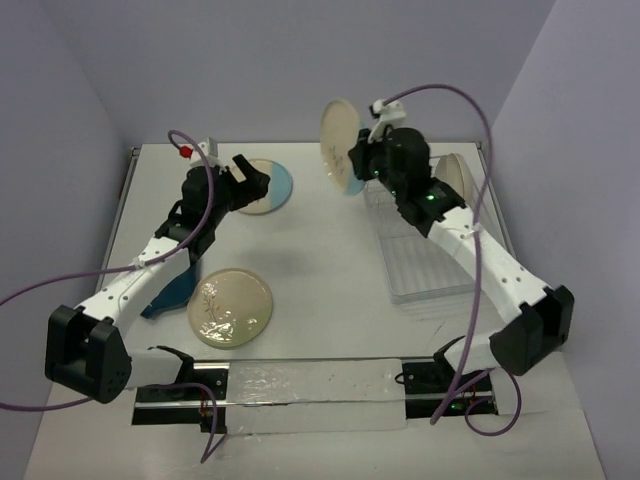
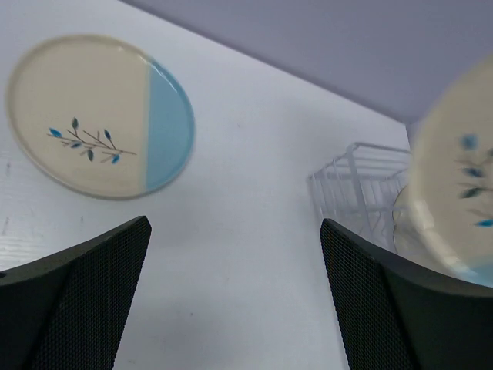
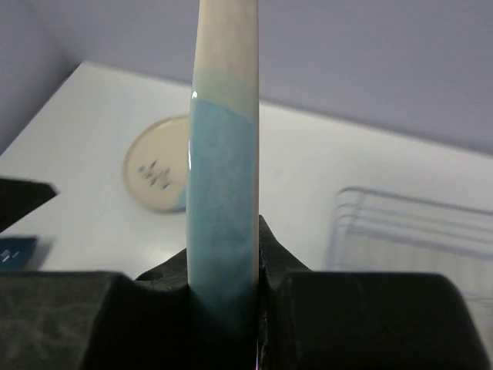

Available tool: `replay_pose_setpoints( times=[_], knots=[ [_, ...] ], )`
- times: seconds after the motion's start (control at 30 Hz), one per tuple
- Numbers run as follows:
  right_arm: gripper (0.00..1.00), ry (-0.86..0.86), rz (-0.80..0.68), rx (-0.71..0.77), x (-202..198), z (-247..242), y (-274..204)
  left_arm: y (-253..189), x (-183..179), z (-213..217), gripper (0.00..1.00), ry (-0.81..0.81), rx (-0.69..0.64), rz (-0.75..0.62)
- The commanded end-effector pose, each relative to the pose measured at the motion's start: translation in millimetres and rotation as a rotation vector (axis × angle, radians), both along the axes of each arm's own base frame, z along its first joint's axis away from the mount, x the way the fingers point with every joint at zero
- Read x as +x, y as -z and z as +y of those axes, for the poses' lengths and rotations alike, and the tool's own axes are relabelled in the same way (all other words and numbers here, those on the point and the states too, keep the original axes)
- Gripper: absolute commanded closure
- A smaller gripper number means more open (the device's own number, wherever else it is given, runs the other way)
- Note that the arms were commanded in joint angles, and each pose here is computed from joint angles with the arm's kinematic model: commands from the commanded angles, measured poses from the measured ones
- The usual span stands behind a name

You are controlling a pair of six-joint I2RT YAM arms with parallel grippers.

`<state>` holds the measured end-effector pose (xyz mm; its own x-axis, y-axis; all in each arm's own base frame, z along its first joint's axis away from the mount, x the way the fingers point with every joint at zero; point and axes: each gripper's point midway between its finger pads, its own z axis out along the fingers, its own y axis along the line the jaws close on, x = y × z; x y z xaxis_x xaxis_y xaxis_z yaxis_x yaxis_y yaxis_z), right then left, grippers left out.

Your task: Load the plates into the dish rack

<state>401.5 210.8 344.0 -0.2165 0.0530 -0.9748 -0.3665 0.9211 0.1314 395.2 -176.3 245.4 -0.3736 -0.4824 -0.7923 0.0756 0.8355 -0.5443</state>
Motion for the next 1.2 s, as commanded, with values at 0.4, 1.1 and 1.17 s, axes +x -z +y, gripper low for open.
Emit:
replay_pose_setpoints(
  times=[0.4,1.1,1.17],
  knots=[
    [1.0,0.431,-0.077,-0.405,14.1,-188.1,-50.0,35.1,36.2,83.2,0.01,-0.297,0.098,0.098],
    [1.0,0.489,0.229,-0.473,71.8,-239.9,59.0,62.6,59.7,88.0,0.01,-0.332,0.151,0.189],
    [1.0,0.503,0.24,-0.464,72.4,-243.0,61.4,62.5,61.0,88.6,0.01,-0.336,0.154,0.193]
  ],
)
